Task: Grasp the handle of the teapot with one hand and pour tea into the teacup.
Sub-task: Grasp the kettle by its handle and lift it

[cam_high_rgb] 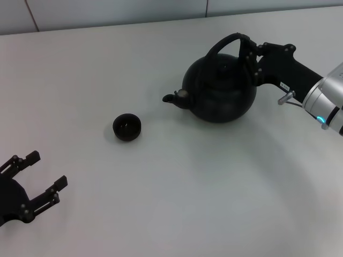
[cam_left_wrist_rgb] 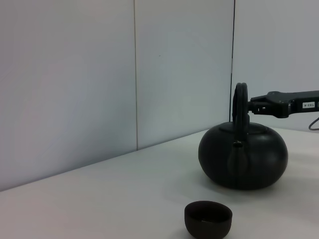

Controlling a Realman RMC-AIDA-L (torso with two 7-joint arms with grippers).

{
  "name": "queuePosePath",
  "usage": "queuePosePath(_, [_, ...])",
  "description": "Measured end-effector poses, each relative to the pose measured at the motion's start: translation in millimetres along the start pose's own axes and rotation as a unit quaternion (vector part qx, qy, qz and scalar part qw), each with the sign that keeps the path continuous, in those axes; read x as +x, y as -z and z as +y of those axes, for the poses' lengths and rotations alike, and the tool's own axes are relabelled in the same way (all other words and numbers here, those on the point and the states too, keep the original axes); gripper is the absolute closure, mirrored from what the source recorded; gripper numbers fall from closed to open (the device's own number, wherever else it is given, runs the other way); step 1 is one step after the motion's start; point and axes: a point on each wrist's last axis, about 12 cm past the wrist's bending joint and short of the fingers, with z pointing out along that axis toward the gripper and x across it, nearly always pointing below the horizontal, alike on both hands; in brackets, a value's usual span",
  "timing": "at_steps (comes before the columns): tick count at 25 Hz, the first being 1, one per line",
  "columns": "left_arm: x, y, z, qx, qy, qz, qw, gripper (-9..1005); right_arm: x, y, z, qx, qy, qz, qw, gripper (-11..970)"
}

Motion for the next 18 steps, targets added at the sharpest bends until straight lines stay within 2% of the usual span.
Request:
queuePosePath(2, [0,0,-0.1,0.0,0.0,0.0,1.0,193,-1,0,-1.0,0.002,-0.004,-0.003,1.0,894])
queuePosePath(10, [0,0,-0.1,0.0,0.0,0.0,1.0,193,-15,-5,-4.0,-0.012,-0.032,-0.04,0.999,894])
queuePosePath(18, [0,0,-0.5,0.0,0.001,0.0,1.0,193,-30,-25,-3.0,-0.023,-0.029,-0.056,0.998,894])
